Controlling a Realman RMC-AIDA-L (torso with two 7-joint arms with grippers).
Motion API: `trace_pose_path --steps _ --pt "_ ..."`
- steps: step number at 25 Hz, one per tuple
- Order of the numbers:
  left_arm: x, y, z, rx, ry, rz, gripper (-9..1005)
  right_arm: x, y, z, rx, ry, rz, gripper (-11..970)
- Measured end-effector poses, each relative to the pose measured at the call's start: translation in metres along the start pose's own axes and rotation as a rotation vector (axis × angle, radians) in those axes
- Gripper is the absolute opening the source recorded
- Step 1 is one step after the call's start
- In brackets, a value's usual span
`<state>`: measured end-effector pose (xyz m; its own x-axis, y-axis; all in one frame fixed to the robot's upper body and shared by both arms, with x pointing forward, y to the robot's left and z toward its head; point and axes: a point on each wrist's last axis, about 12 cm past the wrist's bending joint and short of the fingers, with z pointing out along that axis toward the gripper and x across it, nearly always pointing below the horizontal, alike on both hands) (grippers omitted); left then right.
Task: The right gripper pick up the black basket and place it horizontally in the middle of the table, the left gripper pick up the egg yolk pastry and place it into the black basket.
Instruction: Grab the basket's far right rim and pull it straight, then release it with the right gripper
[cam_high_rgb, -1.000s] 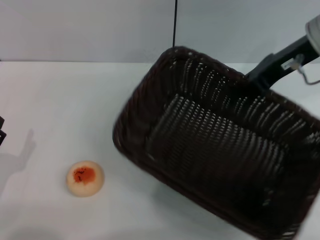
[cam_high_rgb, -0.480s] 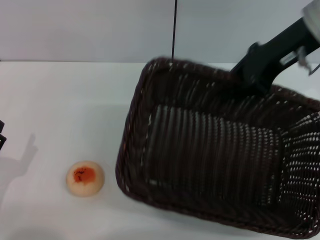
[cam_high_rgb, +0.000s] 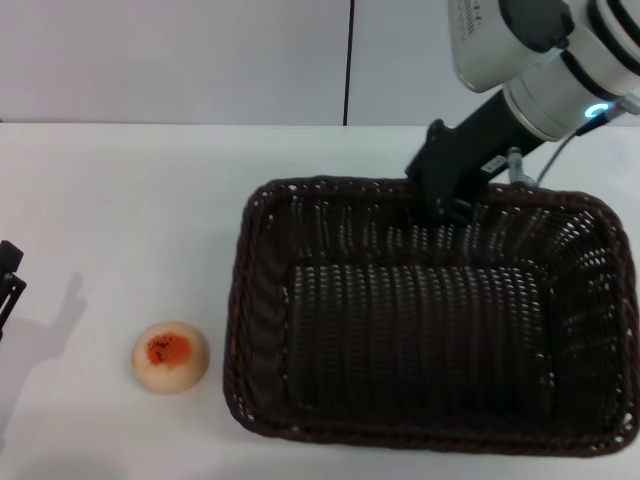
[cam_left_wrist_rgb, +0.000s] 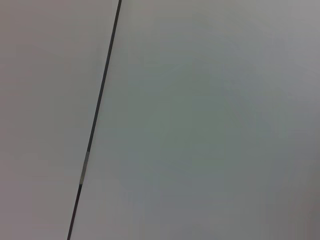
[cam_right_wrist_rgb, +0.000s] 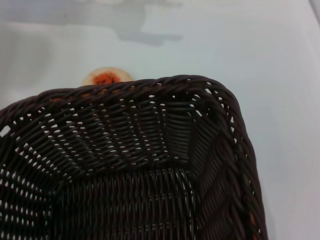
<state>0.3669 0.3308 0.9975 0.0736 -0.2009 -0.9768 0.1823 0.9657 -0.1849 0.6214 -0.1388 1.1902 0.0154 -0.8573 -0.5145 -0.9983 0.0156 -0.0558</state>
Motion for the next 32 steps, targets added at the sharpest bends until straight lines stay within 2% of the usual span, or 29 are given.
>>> trace_pose_path --steps 11,18,28,32 --pt "-0.001 -0.004 -0.001 0.004 -0.017 -0.015 841 -0.002 -0.005 0.011 0.046 -0.061 -0.012 156" --pt "-0.001 -0.005 0.004 0.007 -0.027 -0.016 841 -0.006 0.005 0.036 0.028 -0.058 -0.082 157" --pt "-0.001 -0.005 0.003 0.01 -0.022 -0.019 841 -0.005 0.007 0.036 0.051 -0.083 -0.082 159" --pt "-0.001 -0.005 0.002 0.01 -0.023 -0.019 841 -0.004 0.008 0.033 0.061 -0.1 -0.084 229"
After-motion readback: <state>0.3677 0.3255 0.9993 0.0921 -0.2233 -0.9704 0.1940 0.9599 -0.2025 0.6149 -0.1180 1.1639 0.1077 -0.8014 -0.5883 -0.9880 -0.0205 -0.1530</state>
